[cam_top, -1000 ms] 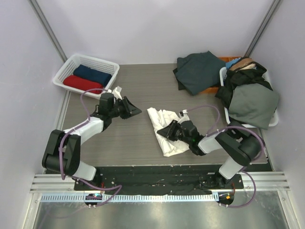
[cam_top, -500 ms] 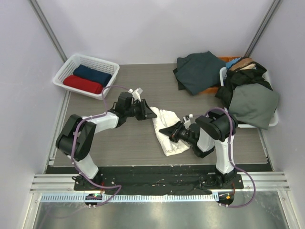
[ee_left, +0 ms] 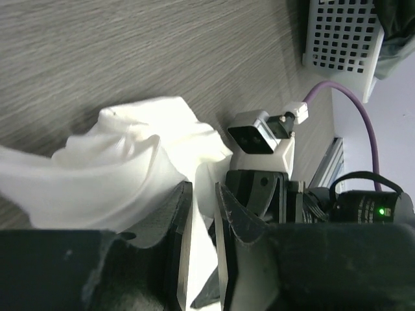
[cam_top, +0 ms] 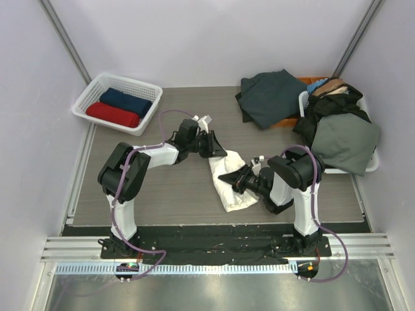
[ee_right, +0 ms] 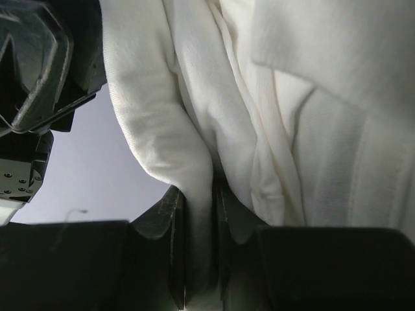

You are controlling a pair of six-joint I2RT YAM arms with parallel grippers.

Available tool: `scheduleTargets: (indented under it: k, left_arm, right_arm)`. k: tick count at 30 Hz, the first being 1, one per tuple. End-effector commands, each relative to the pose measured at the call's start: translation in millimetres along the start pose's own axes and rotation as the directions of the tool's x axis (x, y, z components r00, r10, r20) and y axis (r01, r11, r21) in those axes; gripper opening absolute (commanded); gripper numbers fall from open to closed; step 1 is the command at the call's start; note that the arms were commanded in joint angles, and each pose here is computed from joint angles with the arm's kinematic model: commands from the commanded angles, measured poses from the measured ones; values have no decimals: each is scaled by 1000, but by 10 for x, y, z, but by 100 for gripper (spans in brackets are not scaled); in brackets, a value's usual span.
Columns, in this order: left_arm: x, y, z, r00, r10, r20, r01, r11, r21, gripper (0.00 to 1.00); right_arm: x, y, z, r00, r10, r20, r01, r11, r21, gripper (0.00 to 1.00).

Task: Roll the t-shirts
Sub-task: Roll the T-shirt to the center of the board.

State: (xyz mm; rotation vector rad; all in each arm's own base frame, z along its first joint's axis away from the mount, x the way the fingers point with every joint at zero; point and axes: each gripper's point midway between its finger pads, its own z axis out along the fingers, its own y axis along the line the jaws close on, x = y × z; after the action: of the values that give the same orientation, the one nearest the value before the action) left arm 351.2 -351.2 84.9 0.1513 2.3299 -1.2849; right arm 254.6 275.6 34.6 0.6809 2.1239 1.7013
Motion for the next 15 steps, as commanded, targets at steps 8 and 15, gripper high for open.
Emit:
scheduleTargets:
  k: [8, 15]
  left_arm:
    - [107, 263, 248, 997, 74, -15, -75, 989, -129, 22]
    - [182, 286, 358, 995, 100, 5, -99, 988, -119, 20]
  right_arm:
    - [48, -157, -128, 991, -130, -15, 131, 989, 67, 31]
    - [-11, -215, -179, 976, -219, -18, 219, 958, 188, 39]
